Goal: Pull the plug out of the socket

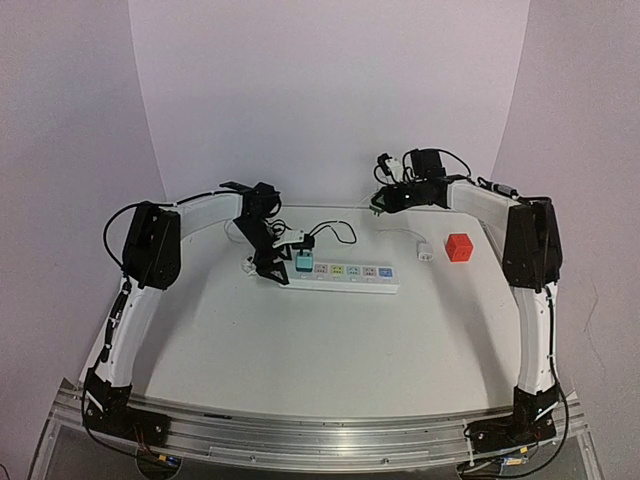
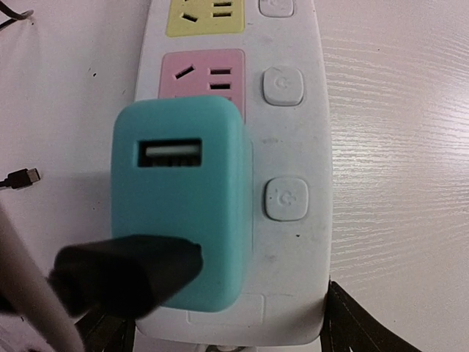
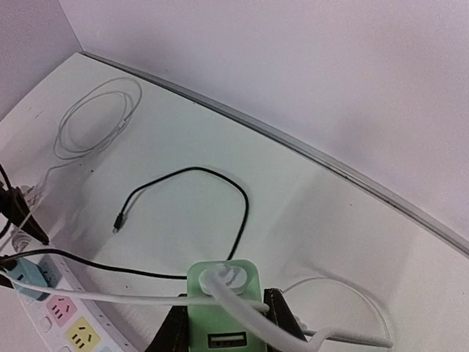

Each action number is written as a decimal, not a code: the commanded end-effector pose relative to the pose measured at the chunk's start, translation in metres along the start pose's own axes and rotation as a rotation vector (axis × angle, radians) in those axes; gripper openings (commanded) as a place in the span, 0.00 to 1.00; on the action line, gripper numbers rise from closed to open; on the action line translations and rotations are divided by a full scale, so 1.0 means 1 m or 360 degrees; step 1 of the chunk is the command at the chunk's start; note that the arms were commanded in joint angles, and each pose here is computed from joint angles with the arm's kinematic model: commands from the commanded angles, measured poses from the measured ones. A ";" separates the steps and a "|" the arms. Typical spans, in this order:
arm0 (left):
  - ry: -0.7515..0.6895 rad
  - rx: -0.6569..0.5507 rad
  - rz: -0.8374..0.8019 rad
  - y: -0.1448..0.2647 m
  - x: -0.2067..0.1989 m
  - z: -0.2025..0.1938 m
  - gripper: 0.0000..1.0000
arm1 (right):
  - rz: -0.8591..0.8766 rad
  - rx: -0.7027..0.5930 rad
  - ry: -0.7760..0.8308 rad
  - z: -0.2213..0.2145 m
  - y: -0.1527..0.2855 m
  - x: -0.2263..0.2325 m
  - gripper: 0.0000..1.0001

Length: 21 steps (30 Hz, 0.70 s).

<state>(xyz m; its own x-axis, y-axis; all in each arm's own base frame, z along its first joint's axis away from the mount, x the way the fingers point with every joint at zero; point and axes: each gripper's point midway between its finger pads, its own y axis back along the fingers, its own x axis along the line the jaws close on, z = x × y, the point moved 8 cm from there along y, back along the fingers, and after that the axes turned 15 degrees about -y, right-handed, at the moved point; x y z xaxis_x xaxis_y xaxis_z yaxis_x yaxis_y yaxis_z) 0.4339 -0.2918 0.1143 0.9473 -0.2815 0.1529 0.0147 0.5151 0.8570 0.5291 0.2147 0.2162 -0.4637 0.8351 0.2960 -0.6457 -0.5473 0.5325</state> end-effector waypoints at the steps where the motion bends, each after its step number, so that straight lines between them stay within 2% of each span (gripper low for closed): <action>1: 0.0020 -0.0123 -0.0004 0.021 0.002 0.013 0.66 | -0.0155 0.0045 -0.0108 0.001 0.012 -0.035 0.00; 6: -0.0002 -0.0195 0.0001 0.028 0.003 0.020 0.73 | -0.0181 0.0164 -0.0200 -0.018 0.017 -0.056 0.00; 13: -0.0014 -0.0297 0.0080 0.045 0.013 0.029 0.75 | -0.0194 0.0330 -0.0222 -0.044 0.023 -0.062 0.00; 17: -0.0001 -0.0345 0.0105 0.053 0.017 0.030 0.76 | -0.0163 0.0390 -0.0223 -0.048 0.040 -0.063 0.00; 21: 0.0018 -0.0364 0.0107 0.055 0.018 0.029 0.77 | -0.0124 0.0539 -0.0234 -0.058 0.061 -0.069 0.00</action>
<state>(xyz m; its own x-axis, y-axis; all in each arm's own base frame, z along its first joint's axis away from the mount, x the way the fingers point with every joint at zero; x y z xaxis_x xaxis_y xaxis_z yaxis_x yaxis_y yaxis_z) 0.4361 -0.2897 0.1309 0.9613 -0.2506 0.1141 0.0657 0.6112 0.7888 0.5062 0.1397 0.1444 -0.2762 0.9047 0.3246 -0.4620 -0.4211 0.7806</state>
